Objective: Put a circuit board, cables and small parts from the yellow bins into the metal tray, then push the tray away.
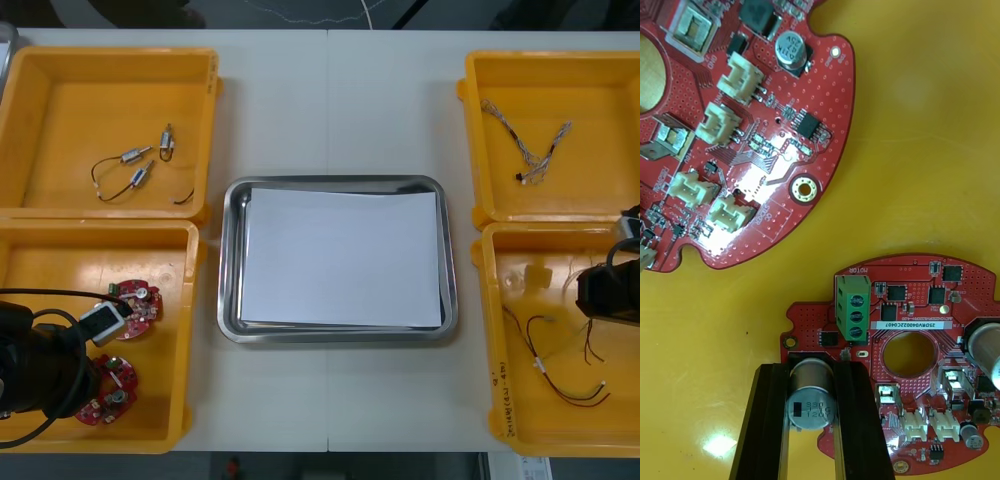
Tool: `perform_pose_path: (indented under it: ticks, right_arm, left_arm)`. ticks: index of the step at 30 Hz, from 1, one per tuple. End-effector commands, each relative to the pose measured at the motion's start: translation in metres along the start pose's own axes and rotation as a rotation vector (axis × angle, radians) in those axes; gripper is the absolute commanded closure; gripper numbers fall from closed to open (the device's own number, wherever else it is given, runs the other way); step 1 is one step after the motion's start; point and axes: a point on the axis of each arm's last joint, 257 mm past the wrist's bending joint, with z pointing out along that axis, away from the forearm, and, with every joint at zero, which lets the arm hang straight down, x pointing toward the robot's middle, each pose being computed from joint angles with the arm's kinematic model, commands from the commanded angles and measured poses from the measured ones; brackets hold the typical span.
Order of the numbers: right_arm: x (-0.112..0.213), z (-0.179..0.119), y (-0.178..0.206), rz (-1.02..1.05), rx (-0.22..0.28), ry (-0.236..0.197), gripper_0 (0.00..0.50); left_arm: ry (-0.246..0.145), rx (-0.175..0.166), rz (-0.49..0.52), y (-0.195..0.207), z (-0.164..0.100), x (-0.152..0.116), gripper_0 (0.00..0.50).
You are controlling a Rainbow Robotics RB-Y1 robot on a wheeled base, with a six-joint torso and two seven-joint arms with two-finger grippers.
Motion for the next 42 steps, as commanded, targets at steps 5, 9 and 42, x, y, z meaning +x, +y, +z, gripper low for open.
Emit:
perform_pose_path:
  ticks: [5, 9, 42]
  right_arm:
    - [-0.002, -0.060, -0.009, -0.031, 0.034, -0.024, 0.500]
    - [-0.013, -0.082, -0.012, -0.083, 0.062, -0.076, 0.500]
    - [-0.023, -0.170, 0.032, -0.538, -0.022, -0.179, 0.500]
  left_arm:
    - [-0.007, -0.031, 0.014, 0.023, -0.024, -0.011, 0.500]
    - [0.003, -0.011, -0.014, 0.026, -0.044, -0.013, 0.500]
    - [0.004, -0.004, -0.130, 0.035, -0.139, -0.103, 0.500]
